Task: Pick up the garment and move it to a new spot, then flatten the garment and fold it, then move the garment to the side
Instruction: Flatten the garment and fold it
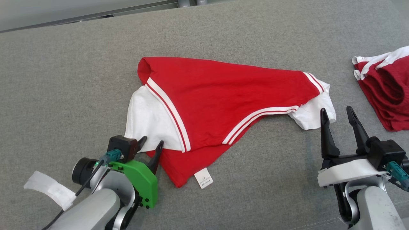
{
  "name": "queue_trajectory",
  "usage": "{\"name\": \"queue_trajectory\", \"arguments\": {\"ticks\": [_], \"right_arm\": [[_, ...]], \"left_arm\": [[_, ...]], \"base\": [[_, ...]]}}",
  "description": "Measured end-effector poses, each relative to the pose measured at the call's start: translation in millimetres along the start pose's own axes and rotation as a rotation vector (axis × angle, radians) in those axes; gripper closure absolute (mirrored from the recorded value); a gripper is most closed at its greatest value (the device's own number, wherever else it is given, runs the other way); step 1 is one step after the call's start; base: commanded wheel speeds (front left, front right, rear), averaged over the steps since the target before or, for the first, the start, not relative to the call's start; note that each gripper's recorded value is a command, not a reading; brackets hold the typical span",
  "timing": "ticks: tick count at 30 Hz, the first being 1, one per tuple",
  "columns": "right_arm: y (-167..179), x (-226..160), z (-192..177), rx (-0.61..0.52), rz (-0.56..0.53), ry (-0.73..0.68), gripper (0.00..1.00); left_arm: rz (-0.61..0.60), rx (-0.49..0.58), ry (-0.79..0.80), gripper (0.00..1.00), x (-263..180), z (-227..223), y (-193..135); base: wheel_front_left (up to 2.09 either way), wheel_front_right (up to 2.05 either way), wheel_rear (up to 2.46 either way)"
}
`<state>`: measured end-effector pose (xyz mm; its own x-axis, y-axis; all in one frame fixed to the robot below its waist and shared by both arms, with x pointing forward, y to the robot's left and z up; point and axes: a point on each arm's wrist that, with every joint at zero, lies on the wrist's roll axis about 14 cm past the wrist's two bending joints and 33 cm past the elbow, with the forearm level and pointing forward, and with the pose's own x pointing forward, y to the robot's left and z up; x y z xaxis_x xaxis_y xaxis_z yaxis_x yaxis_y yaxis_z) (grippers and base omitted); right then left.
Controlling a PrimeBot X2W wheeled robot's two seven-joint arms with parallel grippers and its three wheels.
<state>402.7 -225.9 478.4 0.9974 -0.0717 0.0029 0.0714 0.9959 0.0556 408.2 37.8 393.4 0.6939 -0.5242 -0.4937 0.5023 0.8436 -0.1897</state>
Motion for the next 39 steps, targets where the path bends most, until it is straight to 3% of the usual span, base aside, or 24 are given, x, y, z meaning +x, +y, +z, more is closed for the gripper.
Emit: {"name": "queue_trajectory", "arguments": {"ticks": [13,14,16,17,28,35,39], "right_arm": [[0.4,-0.1,-0.8,0.007,0.000,0.002,0.00],[0.6,-0.2,-0.8,0.008,0.000,0.002,0.00],[-0.5,-0.9,-1.1,0.008,-0.003,0.003,0.00],[-0.8,-1.5,-1.2,0.008,-0.004,0.004,0.00],[-5.1,-3.9,-3.6,0.014,-0.018,0.011,0.00],[8.6,7.7,-11.3,0.024,0.020,0.024,0.00],[10.4,11.8,-13.7,0.024,0.025,0.028,0.00]], "left_arm": [[-0.053,-0.037,-0.034,1.00,-3.0,13.6,-14.5],[-0.067,-0.052,-0.039,0.96,-4.9,15.3,-19.6],[-0.097,-0.090,-0.043,0.55,-12.1,16.2,-31.8],[-0.110,-0.112,-0.041,0.00,-16.5,15.8,-37.2],[-0.145,-0.313,-0.050,0.00,-69.4,16.1,-75.4],[-0.156,-0.429,0.019,0.00,-59.9,-3.4,-83.8],[-0.185,-0.441,0.067,0.00,-53.5,-14.9,-92.7]], "base": [[0.00,0.00,0.00],[0.00,0.00,0.00],[0.00,0.00,0.00],[0.00,0.00,0.00],[0.00,0.00,0.00],[0.00,0.00,0.00],[0.00,0.00,0.00]]}}
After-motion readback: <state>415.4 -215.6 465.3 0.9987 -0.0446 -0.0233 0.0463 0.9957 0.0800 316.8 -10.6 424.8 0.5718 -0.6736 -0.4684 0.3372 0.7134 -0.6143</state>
